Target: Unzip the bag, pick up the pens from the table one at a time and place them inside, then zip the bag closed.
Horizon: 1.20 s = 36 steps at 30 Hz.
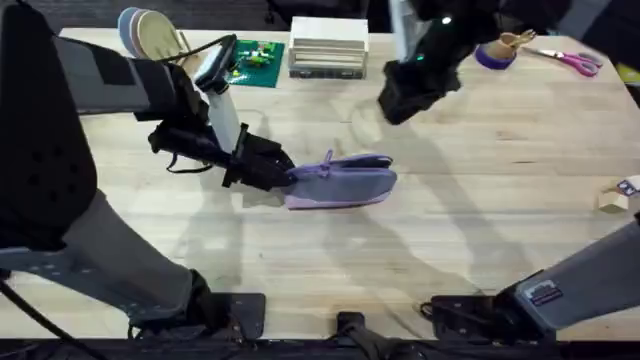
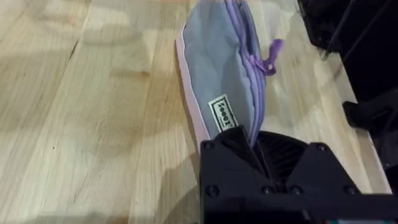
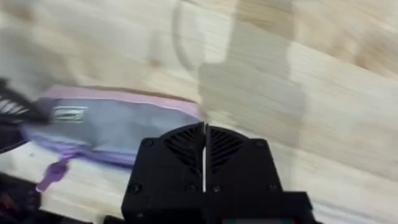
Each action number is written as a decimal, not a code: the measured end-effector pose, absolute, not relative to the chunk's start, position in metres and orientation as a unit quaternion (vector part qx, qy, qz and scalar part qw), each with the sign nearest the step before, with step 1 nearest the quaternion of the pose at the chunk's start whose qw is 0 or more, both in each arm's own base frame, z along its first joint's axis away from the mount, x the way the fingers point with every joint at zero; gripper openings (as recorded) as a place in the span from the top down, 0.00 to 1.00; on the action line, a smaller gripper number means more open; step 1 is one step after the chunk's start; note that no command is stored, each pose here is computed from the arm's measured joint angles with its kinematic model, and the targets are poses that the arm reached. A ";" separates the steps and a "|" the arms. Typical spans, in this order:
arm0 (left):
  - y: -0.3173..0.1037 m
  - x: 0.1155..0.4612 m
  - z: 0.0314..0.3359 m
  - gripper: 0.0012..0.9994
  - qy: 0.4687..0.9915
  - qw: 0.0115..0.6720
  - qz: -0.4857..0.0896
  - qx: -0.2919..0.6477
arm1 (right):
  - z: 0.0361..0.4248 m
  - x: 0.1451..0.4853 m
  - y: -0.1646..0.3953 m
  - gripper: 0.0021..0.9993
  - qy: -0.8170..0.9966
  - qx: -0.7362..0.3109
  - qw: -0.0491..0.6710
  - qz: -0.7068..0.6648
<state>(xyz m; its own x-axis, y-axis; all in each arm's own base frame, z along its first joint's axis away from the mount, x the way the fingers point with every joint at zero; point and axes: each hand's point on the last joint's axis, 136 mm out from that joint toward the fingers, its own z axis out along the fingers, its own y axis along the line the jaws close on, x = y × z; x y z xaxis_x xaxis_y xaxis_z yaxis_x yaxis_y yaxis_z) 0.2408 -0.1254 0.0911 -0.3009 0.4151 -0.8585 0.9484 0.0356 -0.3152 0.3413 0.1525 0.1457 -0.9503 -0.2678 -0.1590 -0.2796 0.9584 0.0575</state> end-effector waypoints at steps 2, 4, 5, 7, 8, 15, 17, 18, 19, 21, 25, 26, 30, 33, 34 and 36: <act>-0.125 0.241 0.091 0.96 0.660 0.287 -0.464 0.517 | 0.145 0.346 0.138 0.97 0.989 -0.123 0.074 0.033; -0.125 0.241 0.091 0.96 0.660 0.287 -0.464 0.517 | 0.145 0.351 0.122 0.97 0.991 -0.105 0.074 0.030; -0.125 0.241 0.091 0.96 0.660 0.287 -0.464 0.517 | 0.145 0.352 0.121 0.97 0.991 -0.104 0.074 0.031; -0.125 0.241 0.091 0.96 0.660 0.287 -0.464 0.517 | 0.146 0.350 0.122 0.97 0.991 -0.109 0.069 0.040; -0.125 0.241 0.091 0.96 0.660 0.287 -0.464 0.517 | 0.146 0.348 0.125 0.97 0.990 -0.112 0.067 0.045; -0.125 0.241 0.091 0.96 0.660 0.287 -0.464 0.517 | 0.167 0.328 0.158 0.97 0.980 -0.162 0.082 0.079; -0.125 0.241 0.091 0.96 0.660 0.287 -0.464 0.517 | 0.180 0.320 0.168 0.83 0.975 -0.178 0.098 0.088; -0.125 0.241 0.091 0.96 0.660 0.287 -0.463 0.517 | 0.188 0.316 0.174 0.71 0.972 -0.187 0.107 0.093; -0.125 0.241 0.091 0.96 0.660 0.286 -0.463 0.517 | 0.195 0.311 0.179 0.56 0.969 -0.193 0.116 0.098; -0.125 0.241 0.091 0.96 0.660 0.286 -0.463 0.517 | 0.206 0.303 0.188 0.27 0.966 -0.199 0.128 0.107; -0.125 0.241 0.091 0.96 0.660 0.286 -0.463 0.517 | 0.221 0.288 0.202 0.00 0.965 -0.184 0.141 0.124; -0.125 0.241 0.091 0.96 0.660 0.286 -0.463 0.517 | 0.224 0.285 0.206 0.00 0.965 -0.176 0.143 0.129; -0.125 0.241 0.091 0.96 0.660 0.287 -0.463 0.518 | 0.233 0.272 0.219 0.00 0.968 -0.143 0.143 0.147; -0.125 0.241 0.090 0.96 0.659 0.288 -0.461 0.519 | 0.237 0.262 0.228 0.00 0.971 -0.116 0.138 0.159; -0.125 0.241 0.090 0.96 0.659 0.288 -0.461 0.519 | 0.237 0.258 0.232 0.00 0.972 -0.104 0.134 0.162; -0.125 0.242 0.090 0.96 0.659 0.288 -0.461 0.519 | 0.237 0.254 0.237 0.00 0.975 -0.075 0.131 0.162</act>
